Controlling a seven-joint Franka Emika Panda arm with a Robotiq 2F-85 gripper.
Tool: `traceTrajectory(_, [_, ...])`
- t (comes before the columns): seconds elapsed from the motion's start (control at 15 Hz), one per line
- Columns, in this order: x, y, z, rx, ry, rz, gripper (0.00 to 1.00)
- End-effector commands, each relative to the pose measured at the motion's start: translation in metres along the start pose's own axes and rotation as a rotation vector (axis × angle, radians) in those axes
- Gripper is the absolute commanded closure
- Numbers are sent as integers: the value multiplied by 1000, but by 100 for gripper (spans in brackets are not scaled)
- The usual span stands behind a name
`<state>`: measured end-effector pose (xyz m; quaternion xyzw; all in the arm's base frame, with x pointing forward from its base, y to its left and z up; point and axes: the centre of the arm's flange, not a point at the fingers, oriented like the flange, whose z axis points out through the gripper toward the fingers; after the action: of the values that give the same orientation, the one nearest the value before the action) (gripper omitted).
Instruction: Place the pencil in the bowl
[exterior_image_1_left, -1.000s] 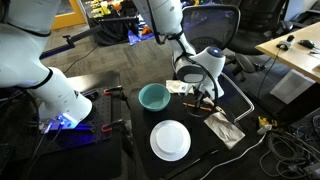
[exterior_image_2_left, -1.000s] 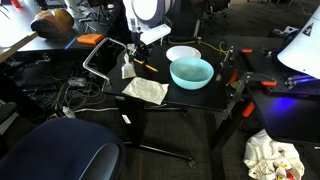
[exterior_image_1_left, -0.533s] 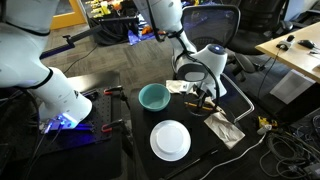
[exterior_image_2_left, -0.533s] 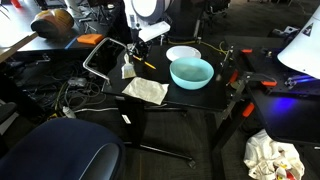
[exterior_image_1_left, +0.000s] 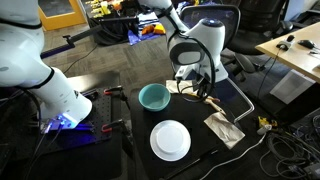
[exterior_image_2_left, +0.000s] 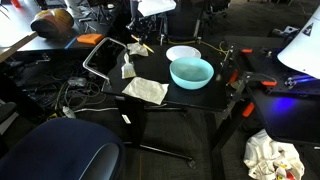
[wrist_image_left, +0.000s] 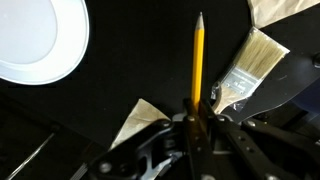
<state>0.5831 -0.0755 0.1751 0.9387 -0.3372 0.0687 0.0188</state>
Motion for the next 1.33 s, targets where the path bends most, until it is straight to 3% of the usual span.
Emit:
traceTrajectory(0.0, [-48, 6, -46, -24, 25, 28, 98])
traceTrajectory(0.53, [-122, 10, -63, -83, 39, 48, 98])
traceTrajectory(1.27, [-167, 25, -32, -44, 98, 18, 98])
